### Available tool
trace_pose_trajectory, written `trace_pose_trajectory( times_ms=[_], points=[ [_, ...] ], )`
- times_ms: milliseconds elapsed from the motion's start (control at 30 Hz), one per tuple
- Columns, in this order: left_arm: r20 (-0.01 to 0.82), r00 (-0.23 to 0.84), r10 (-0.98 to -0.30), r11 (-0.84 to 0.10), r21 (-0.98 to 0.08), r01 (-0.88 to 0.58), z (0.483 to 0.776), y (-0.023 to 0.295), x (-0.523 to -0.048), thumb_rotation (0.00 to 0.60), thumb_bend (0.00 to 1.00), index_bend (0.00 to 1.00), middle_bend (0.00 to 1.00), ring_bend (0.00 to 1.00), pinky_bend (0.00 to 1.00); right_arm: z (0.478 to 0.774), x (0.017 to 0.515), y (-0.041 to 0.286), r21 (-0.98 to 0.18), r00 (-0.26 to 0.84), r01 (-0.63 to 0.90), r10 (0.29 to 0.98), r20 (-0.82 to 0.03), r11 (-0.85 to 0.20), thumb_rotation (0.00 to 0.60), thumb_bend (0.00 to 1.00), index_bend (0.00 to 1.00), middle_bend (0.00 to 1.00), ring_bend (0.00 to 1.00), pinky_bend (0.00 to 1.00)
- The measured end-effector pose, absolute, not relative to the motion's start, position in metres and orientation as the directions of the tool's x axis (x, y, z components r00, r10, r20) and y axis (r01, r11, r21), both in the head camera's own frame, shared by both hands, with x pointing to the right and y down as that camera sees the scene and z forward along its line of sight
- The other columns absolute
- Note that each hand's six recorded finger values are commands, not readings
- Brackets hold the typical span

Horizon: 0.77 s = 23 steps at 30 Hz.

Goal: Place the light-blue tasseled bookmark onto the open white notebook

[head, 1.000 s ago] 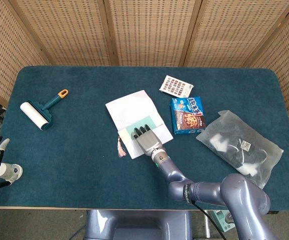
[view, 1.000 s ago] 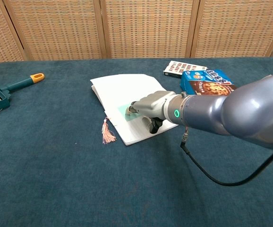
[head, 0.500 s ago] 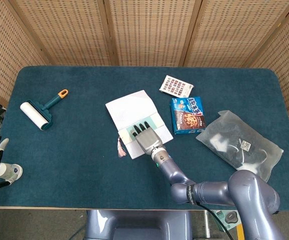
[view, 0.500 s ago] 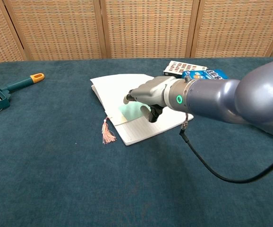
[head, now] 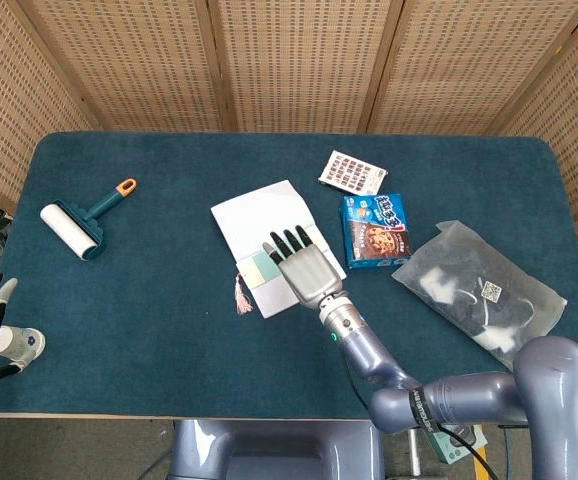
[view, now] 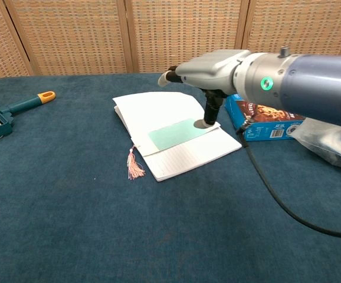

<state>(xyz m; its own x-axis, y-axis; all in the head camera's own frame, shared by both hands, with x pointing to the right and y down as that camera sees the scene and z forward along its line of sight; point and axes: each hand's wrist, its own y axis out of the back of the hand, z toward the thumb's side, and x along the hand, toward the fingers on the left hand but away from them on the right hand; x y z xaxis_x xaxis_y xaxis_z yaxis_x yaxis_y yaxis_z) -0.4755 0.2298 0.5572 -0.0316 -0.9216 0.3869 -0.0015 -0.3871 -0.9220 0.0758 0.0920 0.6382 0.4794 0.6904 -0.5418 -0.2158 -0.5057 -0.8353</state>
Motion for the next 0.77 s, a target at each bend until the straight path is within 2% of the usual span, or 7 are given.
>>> trace_pose_trajectory(
  times_ms=[300,533,767],
  points=[
    [0.372,-0.022,-0.928,-0.372,-0.928,-0.004,0.553,0.232,-0.473,0.600,0.00,0.00,0.00,0.00,0.00,0.618,0.148,0.115,-0.894,0.459,-0.123,0.775,-0.436,-0.430,0.600,0.35,0.00,0.00,0.00,0.00],
    [0.350,-0.017,-0.937,-0.350,-0.937,-0.006,0.547,0.234,-0.471,0.600,0.00,0.00,0.00,0.00,0.00,0.594,0.223,0.151,-0.929,0.381,-0.021,0.856,-0.348,-0.369,0.600,0.34,0.00,0.00,0.00,0.00],
    [0.338,-0.010,-0.941,-0.338,-0.941,-0.010,0.542,0.240,-0.469,0.600,0.00,0.00,0.00,0.00,0.00,0.574,0.281,0.183,-0.943,0.307,0.022,0.900,-0.309,-0.332,0.600,0.34,0.00,0.00,0.00,0.00]
  ],
)
